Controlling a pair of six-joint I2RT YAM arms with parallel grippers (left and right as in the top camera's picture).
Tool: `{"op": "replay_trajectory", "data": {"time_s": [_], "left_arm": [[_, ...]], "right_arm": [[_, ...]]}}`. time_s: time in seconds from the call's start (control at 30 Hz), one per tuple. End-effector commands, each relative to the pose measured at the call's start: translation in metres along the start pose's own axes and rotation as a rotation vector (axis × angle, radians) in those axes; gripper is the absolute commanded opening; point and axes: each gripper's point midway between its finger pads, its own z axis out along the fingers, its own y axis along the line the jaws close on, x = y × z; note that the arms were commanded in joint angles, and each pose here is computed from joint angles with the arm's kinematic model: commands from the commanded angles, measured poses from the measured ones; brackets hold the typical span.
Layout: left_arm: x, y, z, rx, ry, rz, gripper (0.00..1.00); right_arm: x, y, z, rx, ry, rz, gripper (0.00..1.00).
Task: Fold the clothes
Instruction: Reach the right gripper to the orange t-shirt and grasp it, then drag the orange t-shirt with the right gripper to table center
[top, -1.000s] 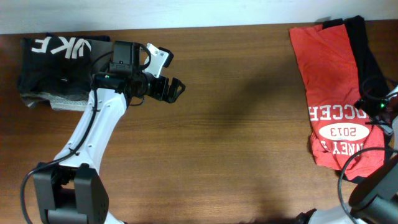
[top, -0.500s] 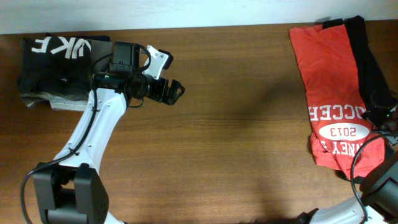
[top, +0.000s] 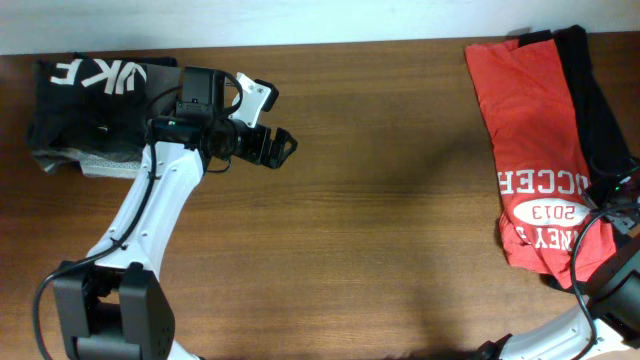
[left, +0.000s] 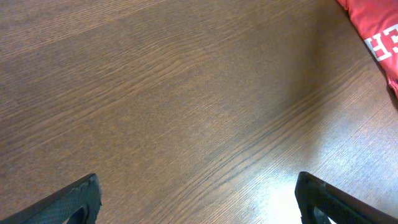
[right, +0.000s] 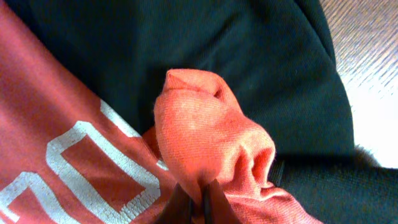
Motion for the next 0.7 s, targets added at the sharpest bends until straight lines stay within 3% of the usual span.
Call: {"op": "replay_trajectory", "data": {"time_s": [0.0, 0.2, 0.37, 0.53, 0.67], "left_arm": [[-0.007, -0.003, -0.003, 0.011, -0.016, 0.027, 0.99], [-0.007, -0.003, -0.003, 0.011, -0.016, 0.026, 0.99], [-0.008, -0.003, -0.004, 0.011, -0.018, 0.026, 0.99], [-0.026, 0.002, -0.025, -0.013, -0.074, 0.029, 0.99], [-0.051, 0.017, -0.075, -0.077, -0.166, 0.017, 0.99]], "right_arm": [[-0.023, 0.016, -0.041, -0.061, -0.075, 0.009, 0.04], [-0.041, 0.036, -0.113, -0.098, -0.138, -0.056, 0.04], [-0.026, 0.084, -0.159, -0.204, -0.131, -0.197, 0.04], [0.032, 0.178, -0.183, -0.385, -0.059, -0.425, 0.04], [0.102, 0.261, -0.197, -0.525, 0.011, -0.623, 0.04]]}}
